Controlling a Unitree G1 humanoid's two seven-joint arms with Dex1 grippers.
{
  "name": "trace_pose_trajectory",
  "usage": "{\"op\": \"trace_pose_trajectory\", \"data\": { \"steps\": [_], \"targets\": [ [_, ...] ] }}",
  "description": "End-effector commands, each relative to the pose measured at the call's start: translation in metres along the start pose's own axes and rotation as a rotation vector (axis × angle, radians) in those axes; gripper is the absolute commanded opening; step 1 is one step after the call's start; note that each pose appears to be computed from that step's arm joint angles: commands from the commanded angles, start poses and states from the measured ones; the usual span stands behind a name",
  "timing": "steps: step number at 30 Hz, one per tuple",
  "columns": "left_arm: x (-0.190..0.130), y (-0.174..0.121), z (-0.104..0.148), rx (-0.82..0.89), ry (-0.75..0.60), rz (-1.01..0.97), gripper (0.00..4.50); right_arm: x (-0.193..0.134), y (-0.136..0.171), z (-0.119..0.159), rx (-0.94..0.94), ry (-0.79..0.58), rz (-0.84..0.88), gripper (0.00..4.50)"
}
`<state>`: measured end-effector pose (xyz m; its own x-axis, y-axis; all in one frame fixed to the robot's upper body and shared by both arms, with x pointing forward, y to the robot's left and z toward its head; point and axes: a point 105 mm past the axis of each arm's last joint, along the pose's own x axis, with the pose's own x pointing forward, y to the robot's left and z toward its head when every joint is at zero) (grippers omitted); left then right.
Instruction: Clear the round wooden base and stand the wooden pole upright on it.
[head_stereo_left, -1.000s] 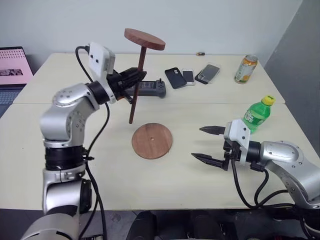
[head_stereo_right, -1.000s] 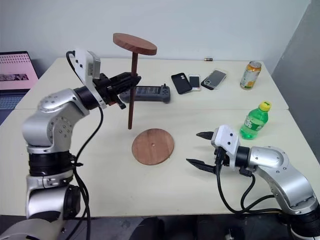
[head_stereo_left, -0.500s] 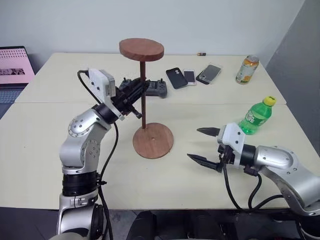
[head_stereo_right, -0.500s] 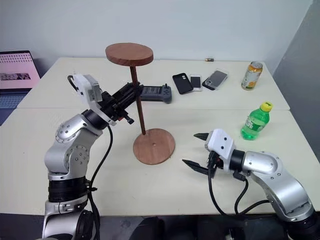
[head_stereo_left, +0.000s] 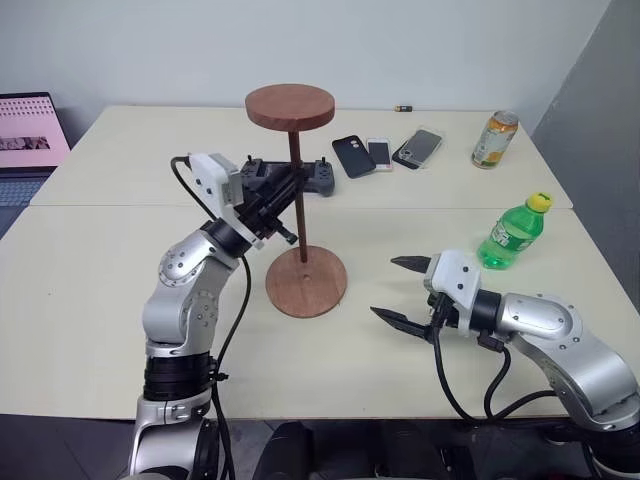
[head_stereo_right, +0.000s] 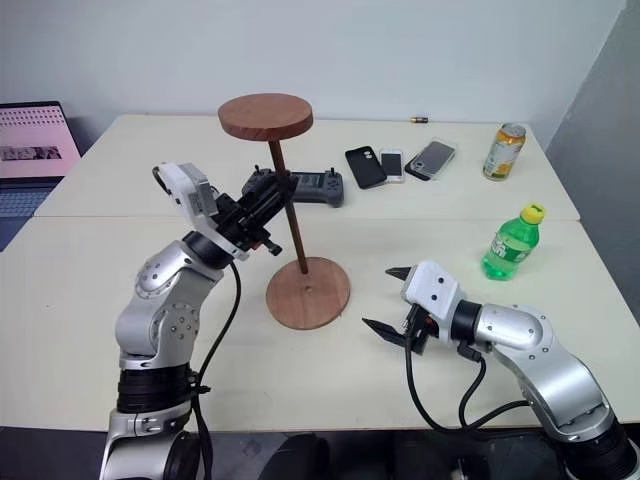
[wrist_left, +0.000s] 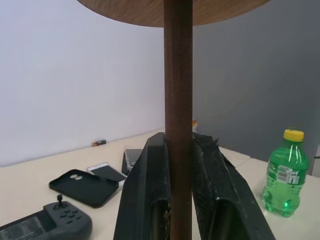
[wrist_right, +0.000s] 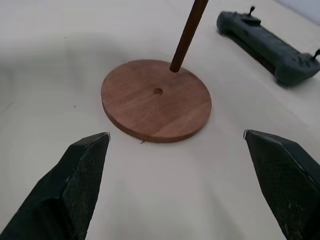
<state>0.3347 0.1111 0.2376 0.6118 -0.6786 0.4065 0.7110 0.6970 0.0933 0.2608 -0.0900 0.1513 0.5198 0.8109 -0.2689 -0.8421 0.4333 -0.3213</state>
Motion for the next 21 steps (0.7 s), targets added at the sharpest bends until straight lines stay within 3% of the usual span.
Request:
{"op": "trace_pose_trajectory", "data": {
  "steps": [1, 21],
  "targets": [
    [-0.001, -0.005, 0.003, 0.016, -0.026, -0.011, 0.26, -0.002, 0.006, 0.009, 0.0, -0.032, 0.044, 4.5],
    [-0.015, -0.005, -0.023, 0.019, 0.035, -0.007, 0.26, -0.003, 0.012, 0.015, -0.005, -0.038, 0.107, 4.5]
  ]
}}
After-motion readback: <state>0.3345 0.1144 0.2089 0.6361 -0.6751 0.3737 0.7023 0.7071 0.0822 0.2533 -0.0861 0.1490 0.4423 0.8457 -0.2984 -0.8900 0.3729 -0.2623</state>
